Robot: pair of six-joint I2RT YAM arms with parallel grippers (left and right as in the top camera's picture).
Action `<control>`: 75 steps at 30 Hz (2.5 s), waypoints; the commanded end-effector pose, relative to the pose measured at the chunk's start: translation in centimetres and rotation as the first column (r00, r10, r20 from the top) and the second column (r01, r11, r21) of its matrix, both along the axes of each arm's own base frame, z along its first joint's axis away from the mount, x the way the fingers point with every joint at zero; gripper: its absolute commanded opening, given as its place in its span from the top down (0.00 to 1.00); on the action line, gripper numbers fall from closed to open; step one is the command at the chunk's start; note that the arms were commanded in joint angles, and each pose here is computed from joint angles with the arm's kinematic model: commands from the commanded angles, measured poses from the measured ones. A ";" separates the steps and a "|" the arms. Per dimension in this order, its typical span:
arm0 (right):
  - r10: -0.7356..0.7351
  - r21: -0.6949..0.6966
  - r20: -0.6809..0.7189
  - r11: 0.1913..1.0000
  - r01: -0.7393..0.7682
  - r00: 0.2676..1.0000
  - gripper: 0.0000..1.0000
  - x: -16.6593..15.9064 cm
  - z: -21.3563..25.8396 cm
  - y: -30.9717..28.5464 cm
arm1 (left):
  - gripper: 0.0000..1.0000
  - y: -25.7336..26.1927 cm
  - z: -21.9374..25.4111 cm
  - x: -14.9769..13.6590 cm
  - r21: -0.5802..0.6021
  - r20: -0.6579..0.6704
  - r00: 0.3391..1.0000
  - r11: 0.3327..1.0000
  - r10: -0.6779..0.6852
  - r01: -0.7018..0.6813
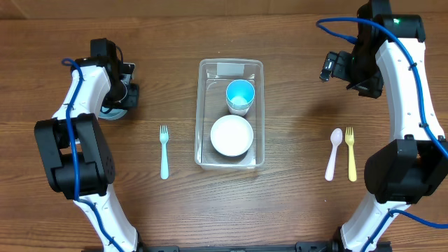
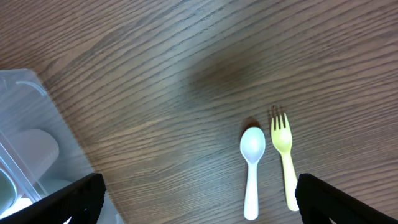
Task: Pack container
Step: 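Lift light blue bowl and carry it over the container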
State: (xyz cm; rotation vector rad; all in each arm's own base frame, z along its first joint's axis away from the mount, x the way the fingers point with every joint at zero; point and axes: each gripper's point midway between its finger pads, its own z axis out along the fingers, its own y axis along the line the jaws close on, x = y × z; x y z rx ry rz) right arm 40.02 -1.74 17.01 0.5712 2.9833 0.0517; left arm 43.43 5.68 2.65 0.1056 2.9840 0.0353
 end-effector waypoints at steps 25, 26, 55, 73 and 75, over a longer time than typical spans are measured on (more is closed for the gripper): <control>0.002 -0.012 0.065 1.000 -0.001 0.998 0.00 0.2 2.2 -0.1 | 0.96 -0.4 5.9 2.0 0.003 0.046 0.998 0.999 0.044 -0.045; 0.003 -0.012 0.065 1.000 -0.002 0.998 0.00 0.2 2.2 -0.1 | 0.96 -0.7 6.4 2.1 0.002 0.049 0.998 0.999 0.044 -0.044; 0.003 -0.012 0.065 1.000 -0.002 0.998 0.00 0.2 2.2 -0.1 | 0.96 -31.1 20.3 -10.3 -0.048 0.030 0.895 0.894 -0.445 0.446; 0.002 -0.012 0.065 1.000 -0.001 0.998 0.00 0.2 2.2 -0.1 | 0.96 -36.2 20.3 -15.0 0.063 0.073 0.886 0.889 -0.458 0.454; 0.002 -0.012 0.065 1.000 -0.001 0.998 0.00 0.2 2.2 -0.1 | 0.96 -36.1 20.5 -15.0 0.063 0.079 0.888 0.891 -0.453 0.449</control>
